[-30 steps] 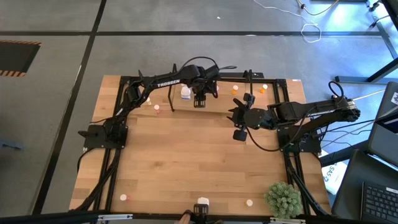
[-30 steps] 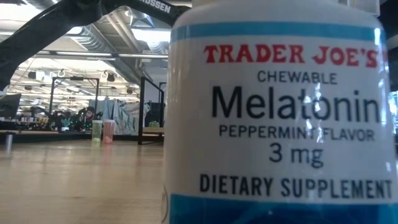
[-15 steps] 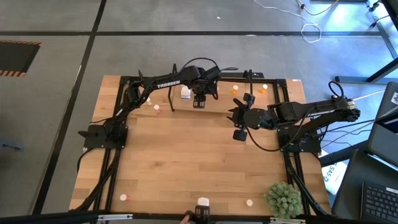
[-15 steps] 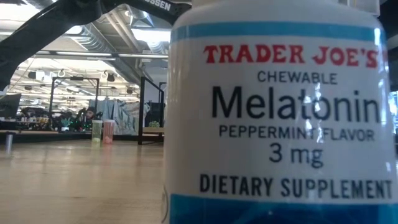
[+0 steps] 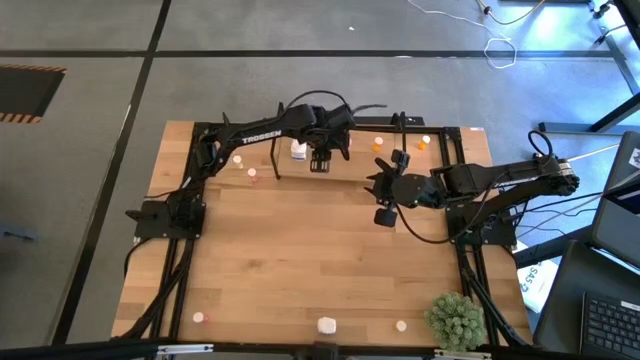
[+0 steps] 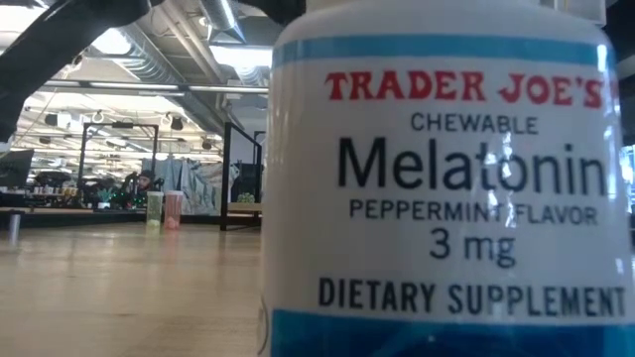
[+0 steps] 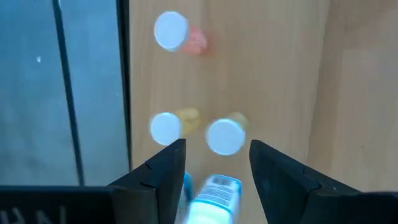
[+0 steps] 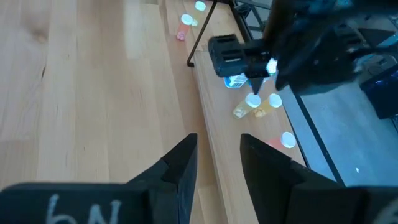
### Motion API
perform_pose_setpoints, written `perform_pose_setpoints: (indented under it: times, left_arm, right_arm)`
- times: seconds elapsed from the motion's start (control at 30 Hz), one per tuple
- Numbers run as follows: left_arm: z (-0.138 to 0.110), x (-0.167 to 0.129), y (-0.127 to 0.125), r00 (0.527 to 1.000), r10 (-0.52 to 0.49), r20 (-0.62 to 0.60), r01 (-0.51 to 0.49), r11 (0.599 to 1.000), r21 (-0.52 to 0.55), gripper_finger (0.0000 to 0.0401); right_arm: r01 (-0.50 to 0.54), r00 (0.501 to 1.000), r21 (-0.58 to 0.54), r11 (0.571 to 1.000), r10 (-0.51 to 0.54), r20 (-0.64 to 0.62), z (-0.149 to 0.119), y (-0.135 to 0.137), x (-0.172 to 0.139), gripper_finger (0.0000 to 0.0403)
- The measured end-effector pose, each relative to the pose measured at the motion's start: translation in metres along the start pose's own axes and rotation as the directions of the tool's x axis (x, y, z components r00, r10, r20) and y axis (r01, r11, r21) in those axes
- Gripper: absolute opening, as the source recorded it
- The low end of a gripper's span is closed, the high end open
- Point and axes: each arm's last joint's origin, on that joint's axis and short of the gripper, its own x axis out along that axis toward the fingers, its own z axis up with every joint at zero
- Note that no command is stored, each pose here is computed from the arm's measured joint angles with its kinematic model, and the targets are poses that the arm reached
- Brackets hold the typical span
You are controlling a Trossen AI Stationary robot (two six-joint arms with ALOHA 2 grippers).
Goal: Pick and place medicine bottles onto shelf by color
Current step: Put the bottom red pill bottle on the shelf aligned with the other red pill bottle
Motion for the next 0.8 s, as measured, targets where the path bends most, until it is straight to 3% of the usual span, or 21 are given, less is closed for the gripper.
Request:
perform_pose_setpoints:
  times: [0.43,0.67,0.8]
  left_arm:
    - [-0.008,-0.086,-0.063,0.996,-0.027,-0.08,0.018,0.993,-0.114,0.0173]
    - [-0.013,-0.127,-0.109,0.993,0.09,-0.078,-0.1,0.987,-0.128,0.0173]
    - [-0.031,-0.154,-0.132,0.986,0.161,-0.047,-0.167,0.973,-0.162,0.0173]
  right_arm:
    - [0.0,1.0,0.004,1.0,0.0,0.007,0.001,0.0,0.0,0.0125]
    - [-0.001,1.0,0.008,1.0,0.0,0.013,0.001,0.0,0.0,0.0125]
    - [-0.001,1.0,0.012,1.0,0.0,0.021,0.002,0.0,0.0,0.0125]
